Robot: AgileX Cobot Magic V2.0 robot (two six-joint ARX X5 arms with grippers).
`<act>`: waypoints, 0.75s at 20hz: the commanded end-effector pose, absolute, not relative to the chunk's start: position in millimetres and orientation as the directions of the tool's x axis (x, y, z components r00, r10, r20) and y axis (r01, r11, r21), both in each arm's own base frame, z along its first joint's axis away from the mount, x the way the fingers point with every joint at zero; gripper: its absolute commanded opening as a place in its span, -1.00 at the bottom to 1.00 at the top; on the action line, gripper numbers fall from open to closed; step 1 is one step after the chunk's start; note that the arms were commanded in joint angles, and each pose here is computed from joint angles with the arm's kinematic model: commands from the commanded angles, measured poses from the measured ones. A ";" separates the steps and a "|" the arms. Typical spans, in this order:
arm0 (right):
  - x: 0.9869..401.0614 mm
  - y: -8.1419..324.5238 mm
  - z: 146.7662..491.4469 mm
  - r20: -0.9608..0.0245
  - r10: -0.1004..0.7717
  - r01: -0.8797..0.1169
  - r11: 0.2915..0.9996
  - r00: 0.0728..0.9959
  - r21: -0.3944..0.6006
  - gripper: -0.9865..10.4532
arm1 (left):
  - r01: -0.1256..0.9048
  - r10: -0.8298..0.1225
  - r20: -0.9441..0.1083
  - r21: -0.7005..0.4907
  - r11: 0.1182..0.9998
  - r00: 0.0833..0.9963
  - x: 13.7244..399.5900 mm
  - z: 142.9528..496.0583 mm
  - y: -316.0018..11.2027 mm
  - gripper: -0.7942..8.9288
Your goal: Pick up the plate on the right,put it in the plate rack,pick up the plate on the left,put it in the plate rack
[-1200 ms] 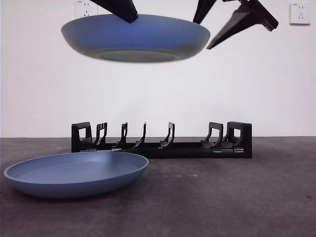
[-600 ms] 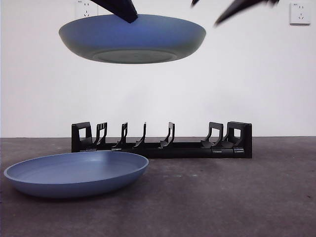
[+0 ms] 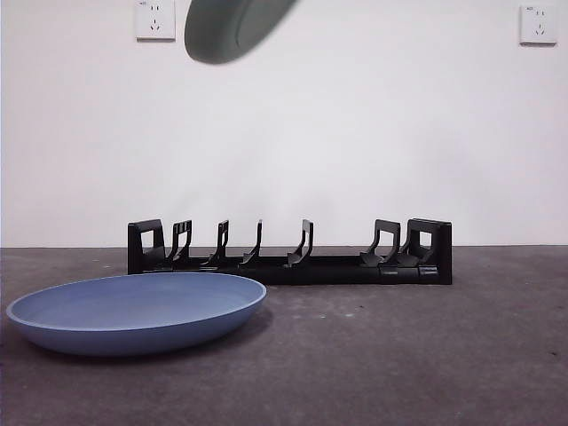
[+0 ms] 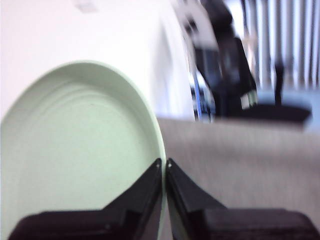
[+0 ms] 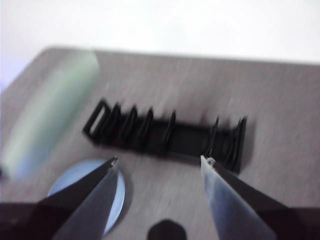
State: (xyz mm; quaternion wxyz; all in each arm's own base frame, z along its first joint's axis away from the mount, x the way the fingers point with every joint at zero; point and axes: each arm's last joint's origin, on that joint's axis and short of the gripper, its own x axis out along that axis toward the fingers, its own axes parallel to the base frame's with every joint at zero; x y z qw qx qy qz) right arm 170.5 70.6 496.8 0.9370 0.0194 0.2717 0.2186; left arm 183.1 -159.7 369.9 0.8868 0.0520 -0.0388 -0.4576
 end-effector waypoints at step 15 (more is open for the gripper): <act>163.5 73.3 474.8 -0.678 0.492 -0.501 0.841 0.546 0.206 -0.33 | 0.693 -0.721 0.161 -0.476 0.542 0.674 309.2 317.5 -112.8 -0.85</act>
